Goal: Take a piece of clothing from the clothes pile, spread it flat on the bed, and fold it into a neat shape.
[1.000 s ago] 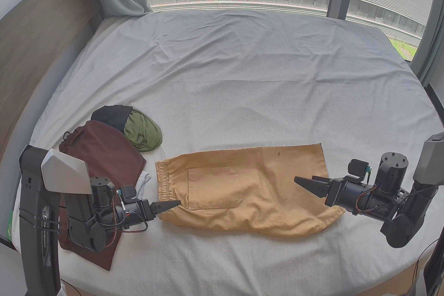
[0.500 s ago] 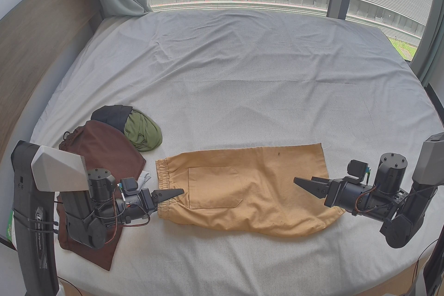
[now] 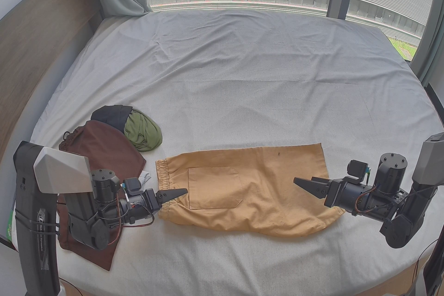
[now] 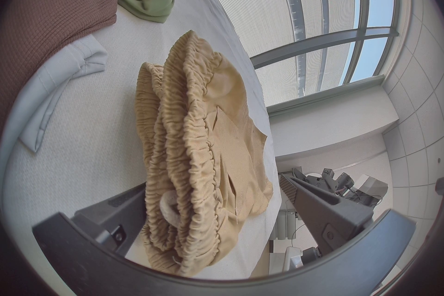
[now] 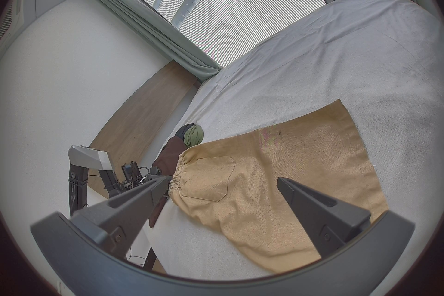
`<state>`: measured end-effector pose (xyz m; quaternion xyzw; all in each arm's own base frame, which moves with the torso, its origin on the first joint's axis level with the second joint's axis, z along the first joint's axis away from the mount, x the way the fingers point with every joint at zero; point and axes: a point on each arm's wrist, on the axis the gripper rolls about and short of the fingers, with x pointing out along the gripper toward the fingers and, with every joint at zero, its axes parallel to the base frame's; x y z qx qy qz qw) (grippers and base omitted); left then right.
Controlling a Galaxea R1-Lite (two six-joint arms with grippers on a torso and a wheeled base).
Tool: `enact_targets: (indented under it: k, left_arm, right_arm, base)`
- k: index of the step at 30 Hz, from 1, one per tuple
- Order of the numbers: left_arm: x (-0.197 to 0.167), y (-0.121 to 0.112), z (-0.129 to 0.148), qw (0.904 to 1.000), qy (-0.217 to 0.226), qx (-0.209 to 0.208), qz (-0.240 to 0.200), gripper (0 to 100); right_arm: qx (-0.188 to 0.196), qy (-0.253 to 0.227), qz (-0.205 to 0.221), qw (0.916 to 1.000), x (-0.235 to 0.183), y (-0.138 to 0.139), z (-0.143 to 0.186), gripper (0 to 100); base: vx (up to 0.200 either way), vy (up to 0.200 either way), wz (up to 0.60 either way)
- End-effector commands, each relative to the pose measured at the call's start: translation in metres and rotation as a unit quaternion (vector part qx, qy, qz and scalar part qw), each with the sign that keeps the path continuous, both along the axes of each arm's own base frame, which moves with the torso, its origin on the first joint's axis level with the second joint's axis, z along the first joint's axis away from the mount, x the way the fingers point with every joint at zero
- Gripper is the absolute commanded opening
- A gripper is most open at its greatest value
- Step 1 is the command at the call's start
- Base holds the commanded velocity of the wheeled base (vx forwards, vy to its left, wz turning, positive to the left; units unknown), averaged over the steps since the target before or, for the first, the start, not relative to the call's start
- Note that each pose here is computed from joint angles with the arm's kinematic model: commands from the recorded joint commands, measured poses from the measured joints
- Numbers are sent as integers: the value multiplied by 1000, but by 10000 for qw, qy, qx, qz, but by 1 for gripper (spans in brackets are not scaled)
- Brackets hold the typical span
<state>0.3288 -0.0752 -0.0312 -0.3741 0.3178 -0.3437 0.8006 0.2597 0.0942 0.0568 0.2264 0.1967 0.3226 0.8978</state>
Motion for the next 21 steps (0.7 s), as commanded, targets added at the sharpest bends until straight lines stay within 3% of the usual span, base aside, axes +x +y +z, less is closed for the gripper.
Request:
enact_targets:
  k: [1, 2, 3, 21]
  left_arm:
    - [0, -1, -5, 10000, 13, 52, -32, 100]
    - [-1, -1, -6, 10000, 16, 63, -36, 100]
    - [-1, -1, -10, 9999, 7, 110, -54, 0]
    - [2, 5, -11, 9982, -418, 372, -193, 0]
  right_arm:
    - [0, 3, 3, 10000, 0, 0, 0, 100]
    - [0, 3, 3, 10000, 0, 0, 0, 100]
    - [0, 3, 3, 10000, 0, 0, 0, 100]
    - [-7, 25, -5, 10000, 0, 0, -2, 100]
  base:
    - [0, 0, 0]
    - [0, 0, 0]
    - [0, 0, 0]
    - [0, 0, 0]
